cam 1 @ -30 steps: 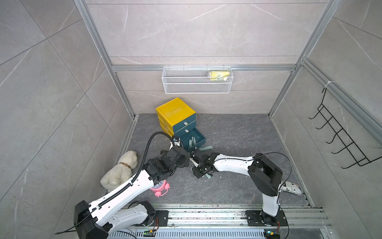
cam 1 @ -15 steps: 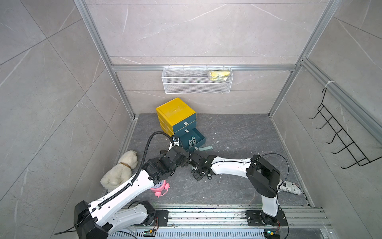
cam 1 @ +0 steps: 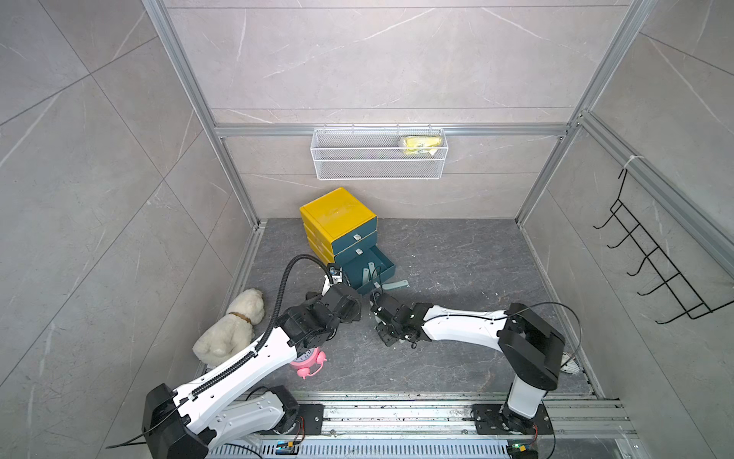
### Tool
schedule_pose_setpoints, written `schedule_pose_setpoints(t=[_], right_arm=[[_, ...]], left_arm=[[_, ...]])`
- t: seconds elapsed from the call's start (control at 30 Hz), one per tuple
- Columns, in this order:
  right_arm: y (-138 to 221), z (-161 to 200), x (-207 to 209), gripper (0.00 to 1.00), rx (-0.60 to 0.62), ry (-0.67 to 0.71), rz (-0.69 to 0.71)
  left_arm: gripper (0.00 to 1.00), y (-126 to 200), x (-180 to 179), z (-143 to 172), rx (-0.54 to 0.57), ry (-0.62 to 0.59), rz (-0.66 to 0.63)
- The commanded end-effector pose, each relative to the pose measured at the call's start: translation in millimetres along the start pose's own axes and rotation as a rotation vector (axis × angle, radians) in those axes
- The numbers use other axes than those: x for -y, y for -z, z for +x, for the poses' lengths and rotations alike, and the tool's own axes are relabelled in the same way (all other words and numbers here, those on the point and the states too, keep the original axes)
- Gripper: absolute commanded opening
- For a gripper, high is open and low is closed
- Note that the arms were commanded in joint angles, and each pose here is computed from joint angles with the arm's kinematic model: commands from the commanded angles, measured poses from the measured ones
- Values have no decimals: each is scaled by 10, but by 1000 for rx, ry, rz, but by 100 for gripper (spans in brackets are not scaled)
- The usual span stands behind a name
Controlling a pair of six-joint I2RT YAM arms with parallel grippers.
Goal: Place the fruit knives into the drawer by color
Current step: Pick up the fruit knife from the center of the board, then place the fruit knife in the drawer.
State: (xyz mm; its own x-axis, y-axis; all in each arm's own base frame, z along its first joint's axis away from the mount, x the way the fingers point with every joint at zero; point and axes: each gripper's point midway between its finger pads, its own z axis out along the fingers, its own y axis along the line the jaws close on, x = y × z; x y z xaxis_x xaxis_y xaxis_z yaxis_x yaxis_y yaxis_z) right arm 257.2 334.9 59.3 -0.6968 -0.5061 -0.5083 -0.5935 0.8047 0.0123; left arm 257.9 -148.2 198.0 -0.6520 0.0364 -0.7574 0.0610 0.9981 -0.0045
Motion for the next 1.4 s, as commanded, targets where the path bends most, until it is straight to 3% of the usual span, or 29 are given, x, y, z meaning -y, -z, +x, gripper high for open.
schedule_pose_setpoints(t=[0.0,0.2,0.43,0.57,0.77,0.97,1.2,1.37], right_arm=[[353,-551,24,22,189,-104,-78],[414,-1220,321,22,267,-226,-110],[49,-1677,698,22,257,-434,-48],[-166,-1748,788,22,241,-541,-33],[-311,-1952,745,23,273,-595,-86],[-453,-1904,805,26,228,-659,-73],[-471,-1910,801,47,228,-680,-84],[-266,-2010,798,51,279,-676,-110]], left_arm=[[99,-45,-151,57,-7,56,-77],[99,-89,-110,187,-32,84,-37],[99,-123,-12,269,-76,81,4],[99,-124,12,272,-81,76,15],[99,-142,70,277,-89,66,39],[99,-167,105,307,-103,56,50],[99,-159,175,319,-108,60,92],[99,-167,215,317,-116,55,107]])
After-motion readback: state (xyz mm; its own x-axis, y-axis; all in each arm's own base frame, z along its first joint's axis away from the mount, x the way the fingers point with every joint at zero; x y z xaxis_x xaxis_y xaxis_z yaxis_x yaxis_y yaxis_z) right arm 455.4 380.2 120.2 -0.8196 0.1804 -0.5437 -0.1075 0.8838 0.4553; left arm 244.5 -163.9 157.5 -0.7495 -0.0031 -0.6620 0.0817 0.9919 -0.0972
